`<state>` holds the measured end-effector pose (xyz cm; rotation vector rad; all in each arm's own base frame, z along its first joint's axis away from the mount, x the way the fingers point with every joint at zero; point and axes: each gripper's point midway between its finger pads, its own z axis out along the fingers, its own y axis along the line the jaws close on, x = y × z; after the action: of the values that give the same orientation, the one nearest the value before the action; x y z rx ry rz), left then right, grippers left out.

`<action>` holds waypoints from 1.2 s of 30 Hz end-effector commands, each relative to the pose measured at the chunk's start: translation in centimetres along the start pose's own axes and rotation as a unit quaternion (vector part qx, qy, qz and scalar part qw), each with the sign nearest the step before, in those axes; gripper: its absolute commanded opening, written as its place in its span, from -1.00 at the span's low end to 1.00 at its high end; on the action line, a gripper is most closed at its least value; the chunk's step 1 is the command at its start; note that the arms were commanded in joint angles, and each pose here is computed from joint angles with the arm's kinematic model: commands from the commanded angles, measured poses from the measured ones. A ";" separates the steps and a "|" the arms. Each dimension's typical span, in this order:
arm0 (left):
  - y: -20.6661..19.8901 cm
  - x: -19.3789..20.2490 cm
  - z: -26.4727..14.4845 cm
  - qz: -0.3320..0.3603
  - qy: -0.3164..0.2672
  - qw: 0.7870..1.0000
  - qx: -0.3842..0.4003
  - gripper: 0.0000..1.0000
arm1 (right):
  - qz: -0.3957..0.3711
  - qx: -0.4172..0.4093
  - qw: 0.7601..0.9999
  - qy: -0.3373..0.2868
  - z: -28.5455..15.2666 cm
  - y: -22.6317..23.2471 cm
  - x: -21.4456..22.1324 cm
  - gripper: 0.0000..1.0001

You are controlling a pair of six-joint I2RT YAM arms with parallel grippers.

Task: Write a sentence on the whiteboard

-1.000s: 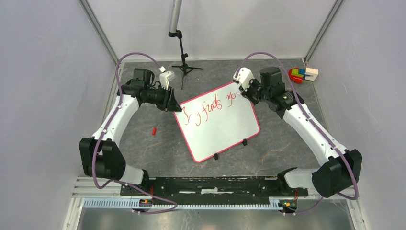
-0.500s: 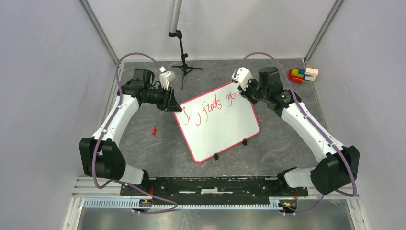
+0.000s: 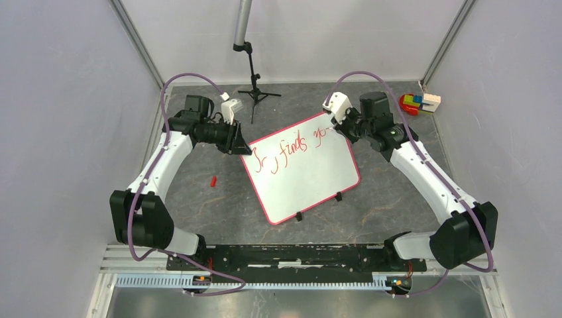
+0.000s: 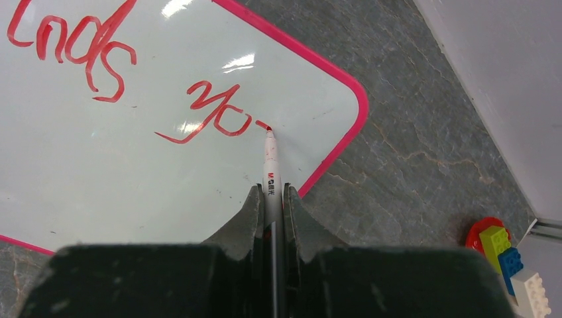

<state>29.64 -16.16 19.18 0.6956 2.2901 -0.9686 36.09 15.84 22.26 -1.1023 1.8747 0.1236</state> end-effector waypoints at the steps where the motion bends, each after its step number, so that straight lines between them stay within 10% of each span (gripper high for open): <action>1: -0.1 -0.1 0.0 0.017 -0.002 1.000 0.003 -0.19 | -0.001 0.004 1.000 -0.007 -0.5 0.0 0.0 -1.00; 36: -0.2 -0.1 -0.1 0.019 -0.003 1.000 0.003 -0.20 | -0.017 0.034 0.999 -0.006 -0.4 -2.4 -1.3 -1.00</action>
<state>29.64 -16.13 19.15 0.6948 2.2918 -0.9666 36.68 14.72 22.33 -1.1028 1.8876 0.0558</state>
